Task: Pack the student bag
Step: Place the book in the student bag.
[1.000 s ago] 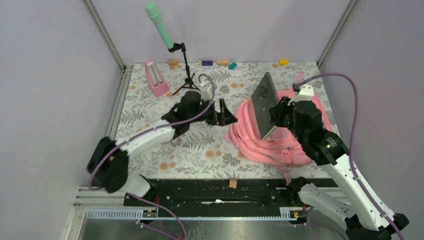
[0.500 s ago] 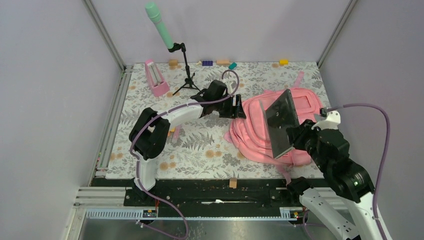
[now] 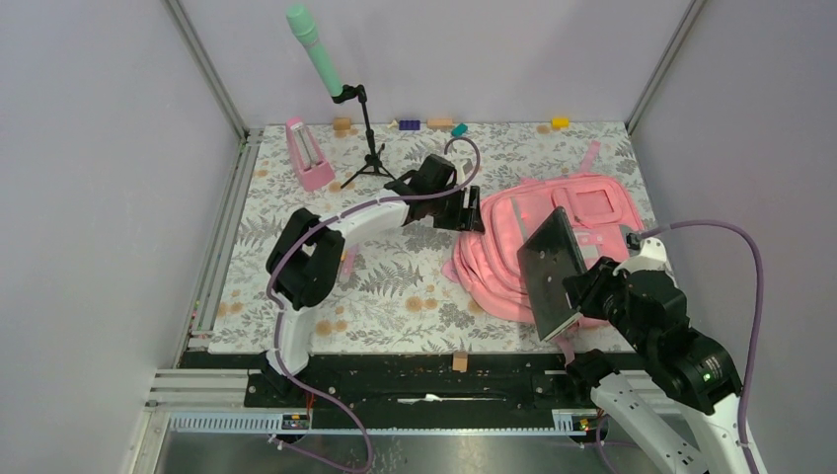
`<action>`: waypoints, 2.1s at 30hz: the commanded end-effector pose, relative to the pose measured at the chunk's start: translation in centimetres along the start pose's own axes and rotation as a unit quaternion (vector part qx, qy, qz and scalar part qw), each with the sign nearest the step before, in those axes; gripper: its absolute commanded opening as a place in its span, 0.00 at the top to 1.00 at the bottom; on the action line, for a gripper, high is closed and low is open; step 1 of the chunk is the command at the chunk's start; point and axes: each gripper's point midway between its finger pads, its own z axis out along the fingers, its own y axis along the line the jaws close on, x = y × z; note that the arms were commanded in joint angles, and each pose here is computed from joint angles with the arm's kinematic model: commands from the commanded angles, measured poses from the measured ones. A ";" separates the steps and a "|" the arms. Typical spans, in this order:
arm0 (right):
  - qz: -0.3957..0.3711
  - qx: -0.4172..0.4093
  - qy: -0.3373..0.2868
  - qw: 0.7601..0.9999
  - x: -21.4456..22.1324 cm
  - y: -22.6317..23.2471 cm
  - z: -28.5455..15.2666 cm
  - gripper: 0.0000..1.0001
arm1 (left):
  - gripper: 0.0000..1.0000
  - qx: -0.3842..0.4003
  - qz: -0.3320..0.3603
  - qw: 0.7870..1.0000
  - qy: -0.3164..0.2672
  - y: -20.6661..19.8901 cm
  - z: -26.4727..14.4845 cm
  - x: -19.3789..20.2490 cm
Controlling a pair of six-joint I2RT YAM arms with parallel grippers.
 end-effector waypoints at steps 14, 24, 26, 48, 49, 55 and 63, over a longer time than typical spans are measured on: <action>0.038 -0.048 -0.023 0.998 -0.5 1.9 0.7 1.00 | 1.00 0.015 -0.097 0.990 -0.100 4.0 -2.2 -4.7; 0.040 -0.051 -0.009 0.998 0.3 2.4 2.9 1.00 | 1.00 -0.031 -0.168 0.967 -0.192 8.9 -7.2 -6.1; 0.036 -0.044 -0.008 0.998 0.3 2.2 3.1 1.00 | 1.00 -0.048 -0.169 0.962 -0.207 9.5 -8.2 -6.0; 0.083 -0.154 0.028 0.984 0.4 5.9 -2.0 1.00 | 0.64 0.070 -0.146 0.965 -0.208 2.8 -13.3 -6.2; 0.085 -0.153 0.029 0.984 0.5 5.8 -1.9 1.00 | 0.58 0.073 -0.152 0.966 -0.195 3.0 -12.8 -5.4; 0.088 -0.157 0.037 0.983 0.8 6.0 -1.7 1.00 | 0.35 0.041 -0.160 0.973 -0.159 5.1 -11.0 -1.3; 0.092 -0.178 0.042 0.979 1.1 6.6 -2.2 1.00 | 0.20 -0.021 -0.154 0.976 -0.155 7.3 -11.2 2.2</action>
